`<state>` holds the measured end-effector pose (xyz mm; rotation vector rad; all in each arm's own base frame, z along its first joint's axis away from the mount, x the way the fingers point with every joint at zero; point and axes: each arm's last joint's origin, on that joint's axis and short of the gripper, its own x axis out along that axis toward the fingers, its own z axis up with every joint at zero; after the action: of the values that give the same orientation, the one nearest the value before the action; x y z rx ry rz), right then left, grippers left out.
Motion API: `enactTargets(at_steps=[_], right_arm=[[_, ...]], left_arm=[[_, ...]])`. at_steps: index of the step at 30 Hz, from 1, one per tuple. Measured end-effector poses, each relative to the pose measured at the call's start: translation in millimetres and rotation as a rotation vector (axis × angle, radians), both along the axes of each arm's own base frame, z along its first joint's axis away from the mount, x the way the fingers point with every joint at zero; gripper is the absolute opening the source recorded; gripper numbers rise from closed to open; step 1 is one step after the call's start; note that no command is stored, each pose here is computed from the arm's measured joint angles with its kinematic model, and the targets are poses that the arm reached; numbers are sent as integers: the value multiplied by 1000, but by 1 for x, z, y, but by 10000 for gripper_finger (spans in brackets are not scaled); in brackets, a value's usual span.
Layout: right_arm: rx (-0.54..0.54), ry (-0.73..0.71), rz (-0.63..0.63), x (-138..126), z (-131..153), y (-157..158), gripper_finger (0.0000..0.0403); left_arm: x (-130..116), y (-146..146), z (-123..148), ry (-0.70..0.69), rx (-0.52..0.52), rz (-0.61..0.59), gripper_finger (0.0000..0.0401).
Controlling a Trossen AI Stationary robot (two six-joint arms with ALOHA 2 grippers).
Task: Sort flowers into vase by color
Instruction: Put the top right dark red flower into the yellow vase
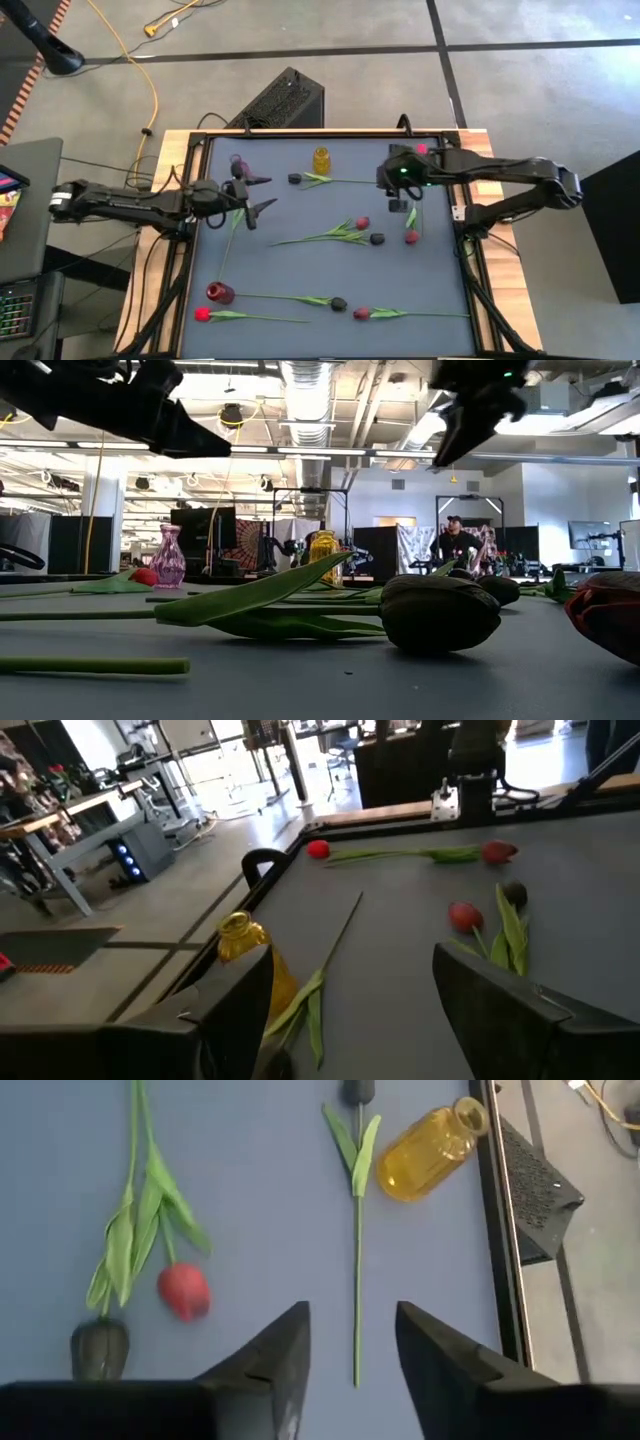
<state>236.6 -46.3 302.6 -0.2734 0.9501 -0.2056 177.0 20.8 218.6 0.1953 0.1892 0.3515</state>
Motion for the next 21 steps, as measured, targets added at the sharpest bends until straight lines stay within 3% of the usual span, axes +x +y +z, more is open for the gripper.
enactTargets(at_steps=[8,14,17,21], right_arm=[[32,160,51,34,-20,13,223],[-32,592,41,13,-35,4,219],[-58,810,131,1,-41,-1,216],[-67,969,315,-1,-48,-7,215]], left_arm=[[10,0,-4,-9,0,-7,265],[13,1,-8,21,16,-10,265],[13,1,-8,24,28,-12,265],[13,1,-8,25,29,-12,265]])
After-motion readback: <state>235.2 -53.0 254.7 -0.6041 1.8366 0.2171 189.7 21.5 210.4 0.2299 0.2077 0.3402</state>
